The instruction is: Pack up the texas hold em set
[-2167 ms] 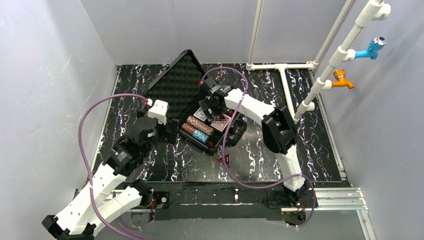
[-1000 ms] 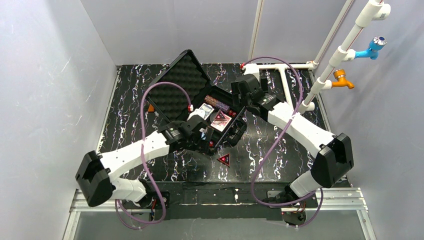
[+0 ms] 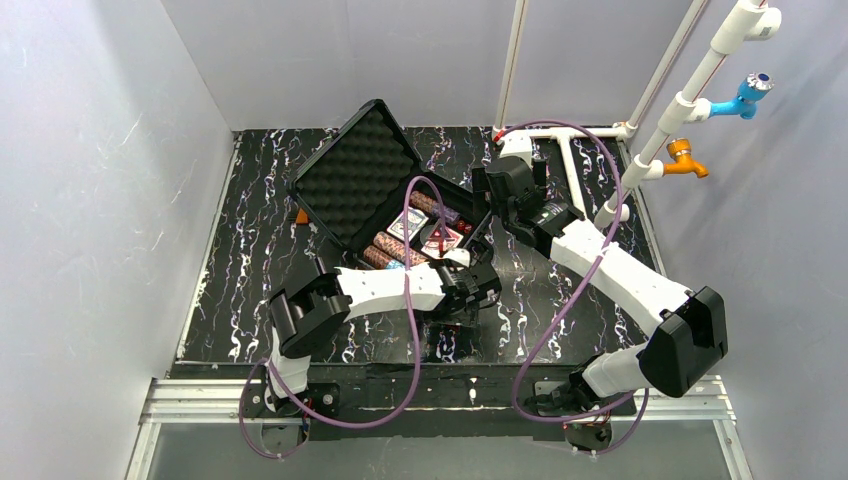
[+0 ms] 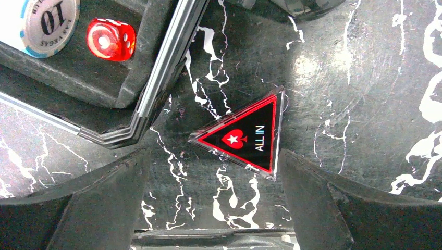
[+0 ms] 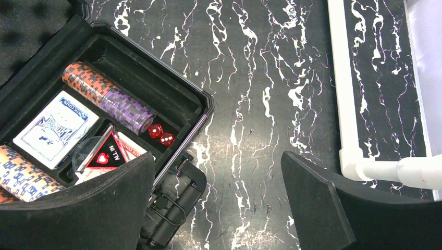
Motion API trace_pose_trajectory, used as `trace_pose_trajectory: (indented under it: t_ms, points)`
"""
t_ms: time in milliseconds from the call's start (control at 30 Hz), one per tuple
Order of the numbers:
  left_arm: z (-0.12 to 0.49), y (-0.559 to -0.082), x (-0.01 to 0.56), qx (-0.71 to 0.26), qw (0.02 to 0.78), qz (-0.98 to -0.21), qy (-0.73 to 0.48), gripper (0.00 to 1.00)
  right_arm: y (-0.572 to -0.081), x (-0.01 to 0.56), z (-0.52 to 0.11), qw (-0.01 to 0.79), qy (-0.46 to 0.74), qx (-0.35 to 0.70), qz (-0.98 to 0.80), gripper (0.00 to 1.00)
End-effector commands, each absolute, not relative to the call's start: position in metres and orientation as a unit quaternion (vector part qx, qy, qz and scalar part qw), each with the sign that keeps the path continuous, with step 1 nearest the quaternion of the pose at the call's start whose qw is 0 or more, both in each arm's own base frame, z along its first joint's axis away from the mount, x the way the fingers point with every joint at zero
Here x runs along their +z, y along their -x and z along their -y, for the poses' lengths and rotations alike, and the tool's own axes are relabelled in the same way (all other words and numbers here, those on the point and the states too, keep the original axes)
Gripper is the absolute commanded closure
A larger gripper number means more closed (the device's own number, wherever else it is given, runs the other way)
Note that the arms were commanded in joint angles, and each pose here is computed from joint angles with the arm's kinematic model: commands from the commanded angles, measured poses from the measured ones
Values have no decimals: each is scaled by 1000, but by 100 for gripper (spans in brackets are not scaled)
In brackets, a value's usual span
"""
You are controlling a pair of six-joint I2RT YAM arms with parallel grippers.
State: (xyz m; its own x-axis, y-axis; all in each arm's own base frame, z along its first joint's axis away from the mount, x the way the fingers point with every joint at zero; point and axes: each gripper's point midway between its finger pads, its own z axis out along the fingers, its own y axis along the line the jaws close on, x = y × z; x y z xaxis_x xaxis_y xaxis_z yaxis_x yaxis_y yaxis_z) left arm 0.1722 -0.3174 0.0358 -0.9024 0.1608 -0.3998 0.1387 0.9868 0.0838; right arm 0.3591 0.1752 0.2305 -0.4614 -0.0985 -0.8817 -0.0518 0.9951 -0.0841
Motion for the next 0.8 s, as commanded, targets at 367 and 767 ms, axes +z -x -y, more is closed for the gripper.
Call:
trace_pose_trajectory:
  t_ms: [367,767]
  points:
    - [325,-170,35,26,200,-977,-70,18,-363,250,-178,544,35,-4,-838,2]
    - [332,-167,26,11,185,-979,-80,25,-362,246,-180,541,38,0,-840,2]
